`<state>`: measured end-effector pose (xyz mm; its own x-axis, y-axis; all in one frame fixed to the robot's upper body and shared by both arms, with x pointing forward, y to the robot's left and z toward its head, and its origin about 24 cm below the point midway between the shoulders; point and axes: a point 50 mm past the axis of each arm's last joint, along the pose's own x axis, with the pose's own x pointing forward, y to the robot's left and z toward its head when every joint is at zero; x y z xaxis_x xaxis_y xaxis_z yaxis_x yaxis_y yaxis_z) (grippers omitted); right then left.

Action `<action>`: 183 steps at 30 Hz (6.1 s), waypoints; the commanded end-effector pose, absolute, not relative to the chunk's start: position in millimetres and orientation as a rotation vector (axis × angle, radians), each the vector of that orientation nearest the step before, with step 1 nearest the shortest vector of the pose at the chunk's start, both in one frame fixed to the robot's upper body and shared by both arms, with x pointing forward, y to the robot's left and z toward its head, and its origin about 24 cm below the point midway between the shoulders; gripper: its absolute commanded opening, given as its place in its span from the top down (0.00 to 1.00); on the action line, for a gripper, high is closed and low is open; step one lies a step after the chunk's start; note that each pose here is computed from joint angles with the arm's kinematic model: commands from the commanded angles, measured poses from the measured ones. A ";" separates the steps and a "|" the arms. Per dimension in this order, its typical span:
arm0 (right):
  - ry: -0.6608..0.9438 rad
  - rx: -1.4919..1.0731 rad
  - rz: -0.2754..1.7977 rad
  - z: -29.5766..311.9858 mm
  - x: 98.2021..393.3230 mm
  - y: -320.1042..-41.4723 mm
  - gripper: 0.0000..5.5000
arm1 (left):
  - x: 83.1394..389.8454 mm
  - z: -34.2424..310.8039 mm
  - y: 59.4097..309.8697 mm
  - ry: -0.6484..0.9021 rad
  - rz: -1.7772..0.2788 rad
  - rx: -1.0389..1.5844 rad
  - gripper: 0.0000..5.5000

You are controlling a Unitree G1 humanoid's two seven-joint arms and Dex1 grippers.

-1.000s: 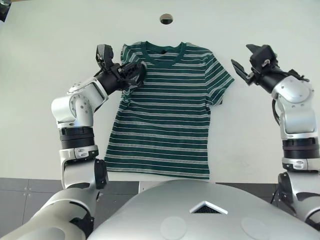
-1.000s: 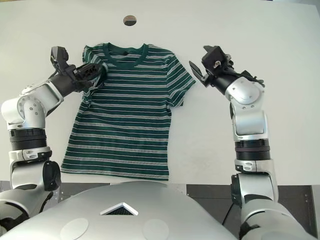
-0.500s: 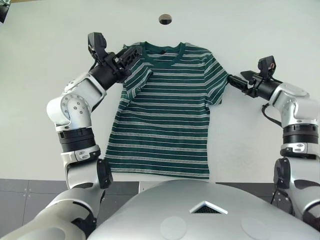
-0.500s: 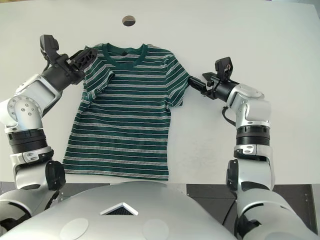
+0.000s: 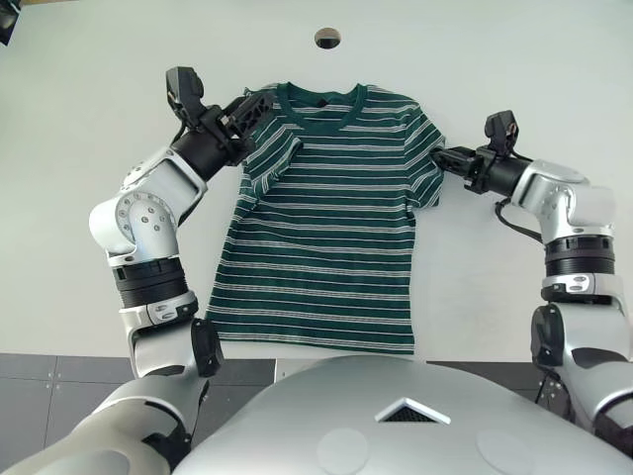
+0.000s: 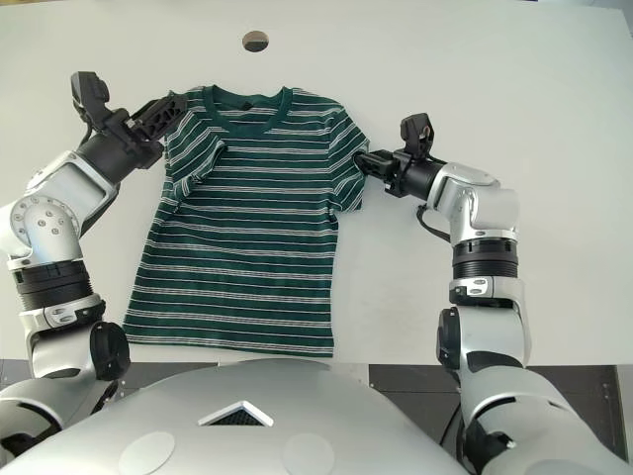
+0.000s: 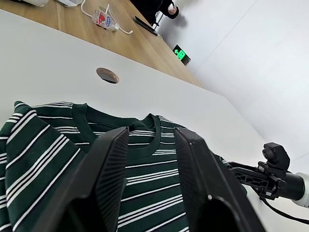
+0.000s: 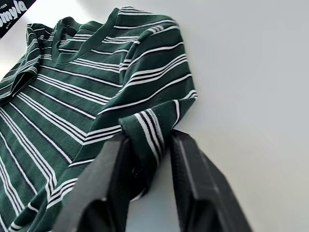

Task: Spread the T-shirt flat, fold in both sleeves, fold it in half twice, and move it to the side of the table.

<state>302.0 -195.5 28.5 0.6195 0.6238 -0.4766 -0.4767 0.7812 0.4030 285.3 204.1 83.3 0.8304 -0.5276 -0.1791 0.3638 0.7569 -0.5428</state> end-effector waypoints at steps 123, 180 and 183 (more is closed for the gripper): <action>-0.024 -0.993 1.836 9.7 104.6 -174.6 0.59 | 109.2 51.0 270.9 0.033 -1.857 1.326 0.93; 0.037 -0.429 0.868 70.5 336.9 -162.6 0.98 | 292.3 78.9 255.6 0.153 -0.781 0.404 0.98; 0.069 -0.418 0.838 62.2 348.1 -155.7 0.98 | 296.9 67.0 266.7 0.210 -0.723 0.412 0.98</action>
<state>338.8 -161.3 58.5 0.6593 0.7154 -0.2315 -0.7461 0.5844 -0.3191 290.4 261.7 66.2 0.7146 -0.6241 -0.3160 0.6982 0.6639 0.2678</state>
